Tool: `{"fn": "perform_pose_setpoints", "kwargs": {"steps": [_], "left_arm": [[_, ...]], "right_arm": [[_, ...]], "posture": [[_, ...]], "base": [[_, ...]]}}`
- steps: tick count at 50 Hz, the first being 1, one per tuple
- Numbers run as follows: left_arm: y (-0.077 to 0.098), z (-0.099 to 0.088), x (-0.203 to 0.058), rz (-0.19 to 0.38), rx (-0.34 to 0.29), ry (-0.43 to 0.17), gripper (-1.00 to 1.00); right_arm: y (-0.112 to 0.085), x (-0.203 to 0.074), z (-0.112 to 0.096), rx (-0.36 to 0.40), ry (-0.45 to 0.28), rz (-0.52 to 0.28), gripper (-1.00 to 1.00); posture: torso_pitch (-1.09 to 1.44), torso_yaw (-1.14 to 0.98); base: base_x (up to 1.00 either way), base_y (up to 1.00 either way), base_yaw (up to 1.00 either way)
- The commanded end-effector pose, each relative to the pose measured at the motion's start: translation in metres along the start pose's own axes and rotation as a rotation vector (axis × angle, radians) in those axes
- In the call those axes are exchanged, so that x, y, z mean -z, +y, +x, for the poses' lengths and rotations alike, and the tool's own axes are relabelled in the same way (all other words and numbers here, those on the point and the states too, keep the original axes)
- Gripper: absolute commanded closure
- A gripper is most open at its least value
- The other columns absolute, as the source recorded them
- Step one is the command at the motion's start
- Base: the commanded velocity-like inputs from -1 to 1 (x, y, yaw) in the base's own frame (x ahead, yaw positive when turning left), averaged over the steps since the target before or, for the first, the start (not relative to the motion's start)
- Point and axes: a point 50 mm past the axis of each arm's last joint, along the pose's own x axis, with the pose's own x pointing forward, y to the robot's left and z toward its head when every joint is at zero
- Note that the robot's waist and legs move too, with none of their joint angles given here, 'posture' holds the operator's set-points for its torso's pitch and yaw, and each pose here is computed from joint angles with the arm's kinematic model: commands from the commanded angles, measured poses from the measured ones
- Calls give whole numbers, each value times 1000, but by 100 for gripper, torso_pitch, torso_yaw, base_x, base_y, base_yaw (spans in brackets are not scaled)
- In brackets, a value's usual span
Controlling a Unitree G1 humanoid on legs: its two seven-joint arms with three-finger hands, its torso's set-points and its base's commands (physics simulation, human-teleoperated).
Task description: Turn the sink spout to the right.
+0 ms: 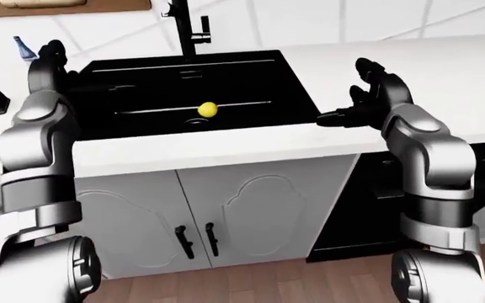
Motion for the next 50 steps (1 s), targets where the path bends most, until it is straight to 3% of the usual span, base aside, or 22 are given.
{"fn": "perform_pose_setpoints", "kwargs": {"steps": [1,13,50], "left_arm": [[7,-3,-26,-14,-16,-101,-100],[28,-1,-27,-28,-71,-95,-100],[57,-2,-31,-46,-142,-89,-100]], "right_arm": [[-1,-22,-5,2,-97,-11,-100],[-1,-26,-6,4,-100,-18,-100],[1,-30,-8,0,-106,-23,-100]], "posture": [[0,0],[0,0],[0,0]], "base": [[4,0,0],[4,0,0],[25,0,0]]}}
